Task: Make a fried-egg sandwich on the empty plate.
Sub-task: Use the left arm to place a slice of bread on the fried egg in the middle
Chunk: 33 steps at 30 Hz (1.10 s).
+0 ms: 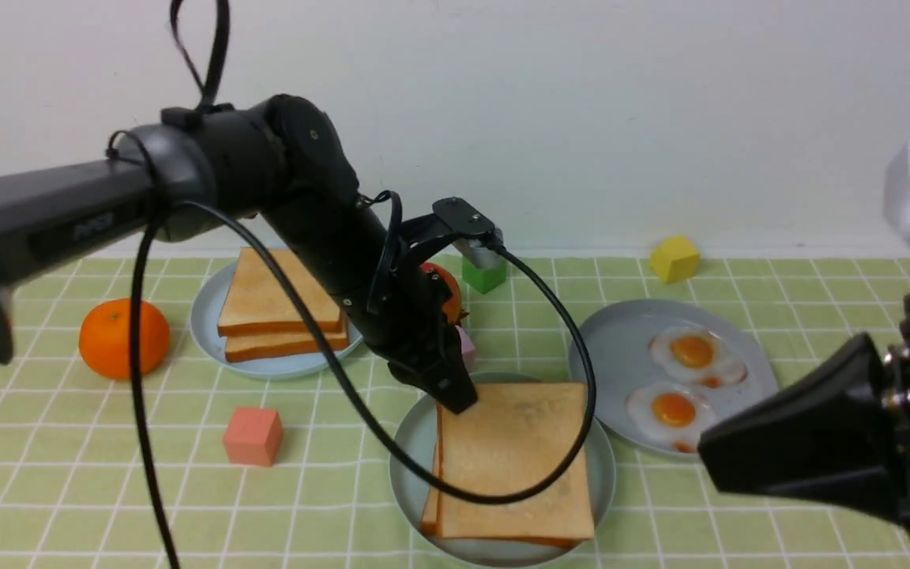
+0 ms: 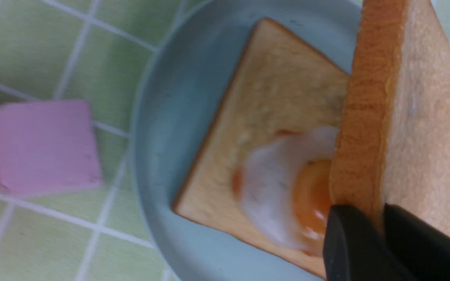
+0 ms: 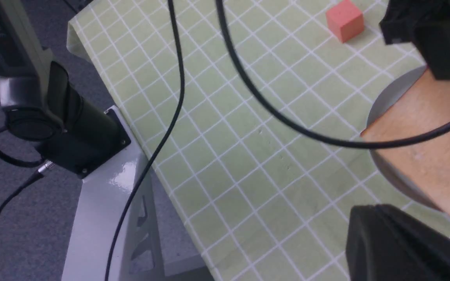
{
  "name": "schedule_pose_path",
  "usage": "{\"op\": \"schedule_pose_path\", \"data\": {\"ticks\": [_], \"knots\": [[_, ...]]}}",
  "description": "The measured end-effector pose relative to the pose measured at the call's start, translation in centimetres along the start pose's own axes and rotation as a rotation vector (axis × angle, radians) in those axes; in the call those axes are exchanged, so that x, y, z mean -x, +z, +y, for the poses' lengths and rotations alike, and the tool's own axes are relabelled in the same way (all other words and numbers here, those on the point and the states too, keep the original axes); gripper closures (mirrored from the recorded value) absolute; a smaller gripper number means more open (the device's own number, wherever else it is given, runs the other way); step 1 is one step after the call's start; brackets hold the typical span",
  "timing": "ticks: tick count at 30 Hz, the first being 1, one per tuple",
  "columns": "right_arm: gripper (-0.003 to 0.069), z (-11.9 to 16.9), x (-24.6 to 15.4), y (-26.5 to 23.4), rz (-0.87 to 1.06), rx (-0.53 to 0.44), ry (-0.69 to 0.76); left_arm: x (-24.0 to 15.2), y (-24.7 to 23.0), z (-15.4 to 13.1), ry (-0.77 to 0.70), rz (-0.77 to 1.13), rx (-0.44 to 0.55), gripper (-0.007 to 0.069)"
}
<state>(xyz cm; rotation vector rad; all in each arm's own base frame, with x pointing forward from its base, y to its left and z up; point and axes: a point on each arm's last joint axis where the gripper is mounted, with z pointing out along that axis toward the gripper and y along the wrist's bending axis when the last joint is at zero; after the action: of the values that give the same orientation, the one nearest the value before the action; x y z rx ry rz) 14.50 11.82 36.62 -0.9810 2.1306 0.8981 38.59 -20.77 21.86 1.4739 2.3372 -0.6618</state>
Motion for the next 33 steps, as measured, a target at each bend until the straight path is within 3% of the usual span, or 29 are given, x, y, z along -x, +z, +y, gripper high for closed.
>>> {"op": "schedule_pose_path", "data": {"ticks": [23,28,33], "knots": [[0.0600,-0.4,-0.4,0.6,-0.020,0.001,0.039,0.3,0.6,1.5,-0.007,0.063,0.043,0.0555],[0.0592,-0.5,-0.2,0.6,-0.044,-0.019,0.039,0.3,0.6,1.6,-0.036,0.061,0.048,0.0502],[0.0577,-0.5,-0.1,0.6,-0.062,-0.018,0.050,0.3,0.6,1.7,-0.067,0.058,0.061,0.0352]]}}
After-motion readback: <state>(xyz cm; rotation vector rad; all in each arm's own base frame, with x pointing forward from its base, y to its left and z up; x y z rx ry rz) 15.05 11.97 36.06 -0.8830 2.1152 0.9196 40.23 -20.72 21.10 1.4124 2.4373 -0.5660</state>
